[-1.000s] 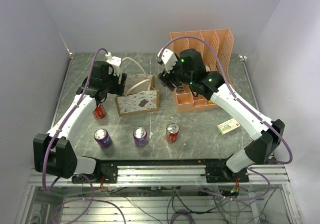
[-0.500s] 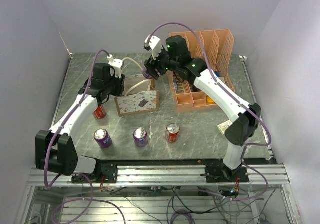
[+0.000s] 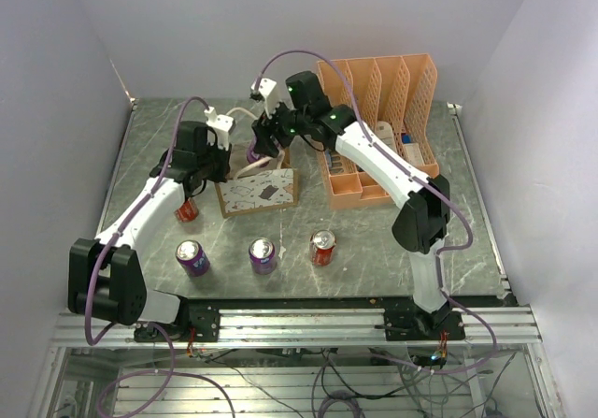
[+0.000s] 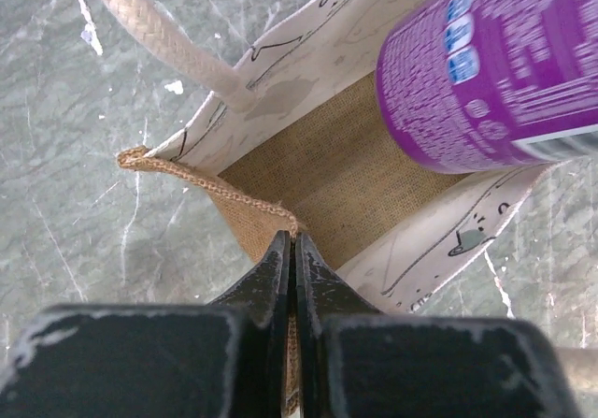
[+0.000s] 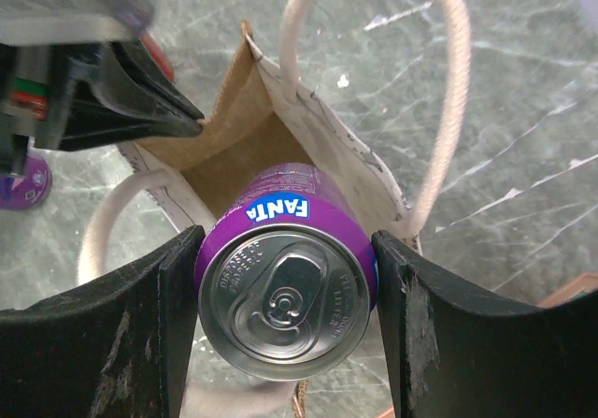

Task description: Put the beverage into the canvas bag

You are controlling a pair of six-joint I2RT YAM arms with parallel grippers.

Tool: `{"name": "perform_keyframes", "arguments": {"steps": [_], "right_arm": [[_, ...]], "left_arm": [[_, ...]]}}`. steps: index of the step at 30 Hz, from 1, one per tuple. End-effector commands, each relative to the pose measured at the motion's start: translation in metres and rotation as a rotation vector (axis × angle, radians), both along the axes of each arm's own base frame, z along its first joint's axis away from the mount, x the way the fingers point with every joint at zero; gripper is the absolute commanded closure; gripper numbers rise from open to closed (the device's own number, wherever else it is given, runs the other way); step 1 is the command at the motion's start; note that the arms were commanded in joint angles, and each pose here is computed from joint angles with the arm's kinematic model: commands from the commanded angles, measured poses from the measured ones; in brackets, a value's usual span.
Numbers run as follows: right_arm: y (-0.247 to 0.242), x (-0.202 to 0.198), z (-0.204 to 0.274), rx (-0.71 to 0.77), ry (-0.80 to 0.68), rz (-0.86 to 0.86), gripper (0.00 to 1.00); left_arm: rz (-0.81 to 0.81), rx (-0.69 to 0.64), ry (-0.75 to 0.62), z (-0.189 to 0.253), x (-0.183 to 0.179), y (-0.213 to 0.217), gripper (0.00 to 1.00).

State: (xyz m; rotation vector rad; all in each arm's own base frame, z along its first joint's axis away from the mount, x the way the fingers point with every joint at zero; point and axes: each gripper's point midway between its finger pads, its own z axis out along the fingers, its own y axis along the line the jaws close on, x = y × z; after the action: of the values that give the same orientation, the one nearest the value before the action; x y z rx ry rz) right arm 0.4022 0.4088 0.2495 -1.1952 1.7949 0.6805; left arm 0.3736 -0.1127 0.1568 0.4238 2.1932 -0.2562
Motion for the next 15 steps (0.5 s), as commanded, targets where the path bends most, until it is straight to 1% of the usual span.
{"name": "perform_keyframes", "arguments": {"steps": [1,4,7,15], "right_arm": [[0.009,0.005,0.011,0.043,-0.009,0.003,0.84],[0.001,0.011,-0.012,-0.017,0.044,-0.066,0.87],[-0.009,0.015,-0.027,-0.07,0.061,-0.117,0.88],[-0.039,0.026,-0.027,-0.147,-0.005,-0.267,0.89]], "left_arm": [[-0.034,-0.01,-0.058,0.012,0.002,-0.003,0.93],[-0.042,-0.006,-0.067,0.013,0.001,-0.003,0.93],[-0.056,-0.012,-0.068,0.013,0.001,-0.005,0.93],[-0.105,-0.012,-0.066,0.01,-0.004,-0.01,0.93]]}}
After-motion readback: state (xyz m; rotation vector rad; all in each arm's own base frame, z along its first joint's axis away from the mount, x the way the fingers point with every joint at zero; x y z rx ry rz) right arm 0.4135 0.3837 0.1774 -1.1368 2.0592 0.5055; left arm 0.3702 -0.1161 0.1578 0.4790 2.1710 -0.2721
